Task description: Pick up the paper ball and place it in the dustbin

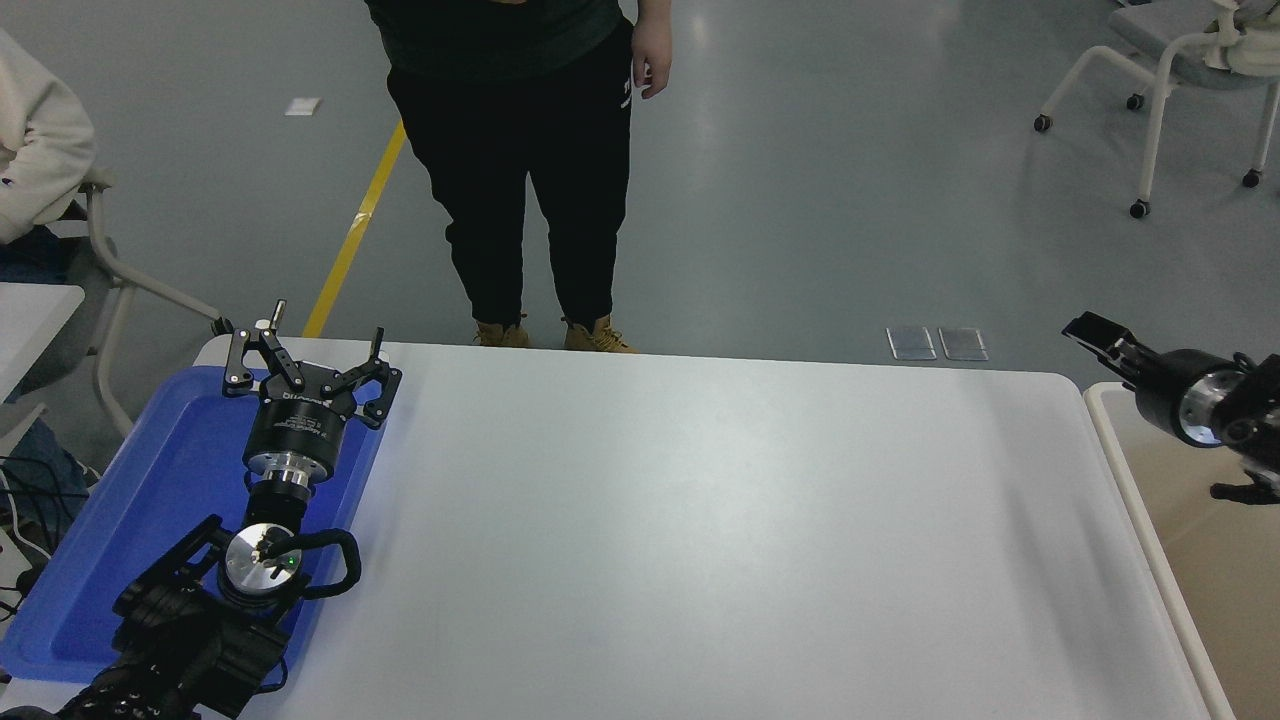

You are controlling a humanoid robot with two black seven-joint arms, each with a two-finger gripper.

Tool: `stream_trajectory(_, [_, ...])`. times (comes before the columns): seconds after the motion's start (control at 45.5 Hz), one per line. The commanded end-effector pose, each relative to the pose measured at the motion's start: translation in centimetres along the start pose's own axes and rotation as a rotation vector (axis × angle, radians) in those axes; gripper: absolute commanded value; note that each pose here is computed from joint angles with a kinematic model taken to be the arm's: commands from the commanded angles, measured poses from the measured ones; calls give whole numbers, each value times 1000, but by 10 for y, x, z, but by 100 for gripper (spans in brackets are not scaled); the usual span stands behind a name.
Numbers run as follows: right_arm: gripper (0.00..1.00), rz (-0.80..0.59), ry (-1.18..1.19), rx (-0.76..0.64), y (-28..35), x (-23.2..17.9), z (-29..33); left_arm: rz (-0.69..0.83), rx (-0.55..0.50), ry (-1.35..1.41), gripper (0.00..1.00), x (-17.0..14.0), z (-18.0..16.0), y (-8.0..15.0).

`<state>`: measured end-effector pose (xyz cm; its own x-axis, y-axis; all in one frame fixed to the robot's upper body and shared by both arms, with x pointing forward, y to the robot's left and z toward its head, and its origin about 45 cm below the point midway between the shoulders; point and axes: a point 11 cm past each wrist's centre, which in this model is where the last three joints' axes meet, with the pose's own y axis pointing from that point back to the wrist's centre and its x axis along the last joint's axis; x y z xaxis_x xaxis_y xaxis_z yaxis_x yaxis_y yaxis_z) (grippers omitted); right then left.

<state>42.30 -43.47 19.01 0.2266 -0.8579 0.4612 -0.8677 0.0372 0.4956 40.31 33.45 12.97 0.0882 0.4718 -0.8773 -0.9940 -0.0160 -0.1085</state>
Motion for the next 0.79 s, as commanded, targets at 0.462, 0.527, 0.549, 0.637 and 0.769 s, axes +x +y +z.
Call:
stream_trajectory(0.462, [100, -30, -849, 130, -8, -18, -16, -1, 1, 0, 100, 0, 0, 0])
stream_trajectory(0.527, [100, -32, -882, 134, -9, -23, -12, -1, 2, 0, 100, 0, 0, 0])
stream_trajectory(0.549, [100, -36, -897, 139, -10, -27, -13, -1, 1, 0, 100, 0, 0, 0])
stream_trajectory(0.637, [100, -52, -943, 156, -13, -37, -18, -1, 1, 0, 100, 0, 0, 0])
stream_trajectory(0.769, [100, -85, -986, 168, -17, -51, -22, -1, 2, 0, 100, 0, 0, 0])
